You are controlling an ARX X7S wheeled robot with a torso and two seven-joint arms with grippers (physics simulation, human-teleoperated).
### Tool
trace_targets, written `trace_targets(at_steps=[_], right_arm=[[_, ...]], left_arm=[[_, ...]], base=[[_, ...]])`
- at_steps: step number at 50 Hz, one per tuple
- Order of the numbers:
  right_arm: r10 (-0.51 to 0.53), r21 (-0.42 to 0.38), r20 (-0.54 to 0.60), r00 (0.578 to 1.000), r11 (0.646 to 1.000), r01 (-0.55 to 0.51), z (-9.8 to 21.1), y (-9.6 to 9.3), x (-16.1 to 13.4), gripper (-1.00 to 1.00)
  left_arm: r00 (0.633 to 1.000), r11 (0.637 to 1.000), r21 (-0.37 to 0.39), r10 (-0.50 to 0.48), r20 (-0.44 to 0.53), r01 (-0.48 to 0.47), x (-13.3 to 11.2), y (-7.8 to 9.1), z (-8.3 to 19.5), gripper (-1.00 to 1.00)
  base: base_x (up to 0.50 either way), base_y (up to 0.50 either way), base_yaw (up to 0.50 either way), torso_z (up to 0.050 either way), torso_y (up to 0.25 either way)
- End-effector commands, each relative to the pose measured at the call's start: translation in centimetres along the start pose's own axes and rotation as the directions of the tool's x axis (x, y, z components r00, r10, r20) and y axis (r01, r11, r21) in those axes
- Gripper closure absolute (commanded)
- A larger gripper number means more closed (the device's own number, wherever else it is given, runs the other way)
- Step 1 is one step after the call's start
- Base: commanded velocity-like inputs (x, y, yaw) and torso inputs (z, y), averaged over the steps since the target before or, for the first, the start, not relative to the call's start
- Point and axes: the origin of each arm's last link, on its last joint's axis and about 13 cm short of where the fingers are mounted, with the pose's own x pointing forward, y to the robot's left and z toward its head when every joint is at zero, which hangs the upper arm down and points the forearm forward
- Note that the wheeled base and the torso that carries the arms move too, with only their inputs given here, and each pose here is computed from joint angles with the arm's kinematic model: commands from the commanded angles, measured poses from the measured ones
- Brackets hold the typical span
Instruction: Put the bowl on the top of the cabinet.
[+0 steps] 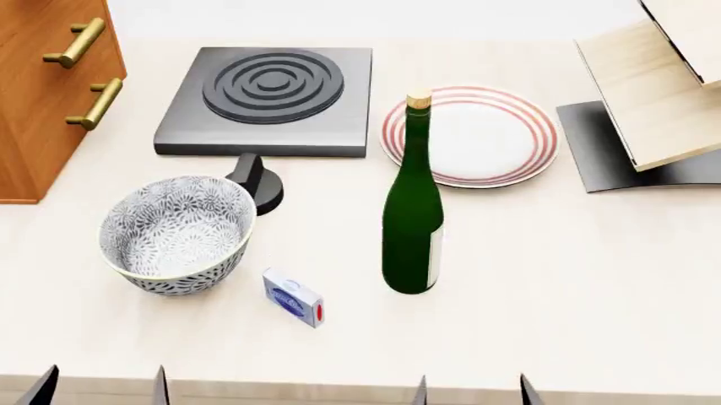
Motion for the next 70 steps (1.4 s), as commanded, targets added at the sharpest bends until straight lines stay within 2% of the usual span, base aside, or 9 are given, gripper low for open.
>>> trace_targets(at_steps=[1,11,15,35,70], right_arm=[[-0.007,-0.019,0.095,0.995,1.0,0.009,4.2,-0.4,-0.4,-1.0],[-0.019,-0.029,0.193,0.981,0.999,0.025,8.5,-1.0,-0.5,-1.0],[-0.023,-0.026,0.207,0.978,0.999,0.029,9.0,-1.1,-0.5,-1.0],[-0.049,-0.014,0.199,0.979,0.999,0.053,8.6,-1.4,-0.1,-1.0],[-0.057,0.005,0.209,0.976,0.998,0.057,8.6,-1.4,-0.2,-1.0]], left_arm=[[0.997,0.999,0.024,0.021,0.068,-0.022,-0.1,0.1,2.7,-1.0],[0.992,0.999,0.042,0.017,0.129,-0.022,-0.3,0.1,5.8,-1.0],[0.99,0.999,0.042,0.015,0.143,-0.021,-0.3,0.0,6.5,-1.0],[0.986,0.999,0.039,0.022,0.166,-0.029,-0.3,0.2,7.7,-1.0],[0.985,0.999,0.035,0.015,0.172,-0.022,-0.6,0.2,7.9,-1.0]], base=[[0.0,0.0,0.0,0.0,0.0],[0.0,0.0,0.0,0.0,0.0],[0.0,0.0,0.0,0.0,0.0],[0.0,0.0,0.0,0.0,0.0],[0.0,0.26,0.0,0.0,0.0]])
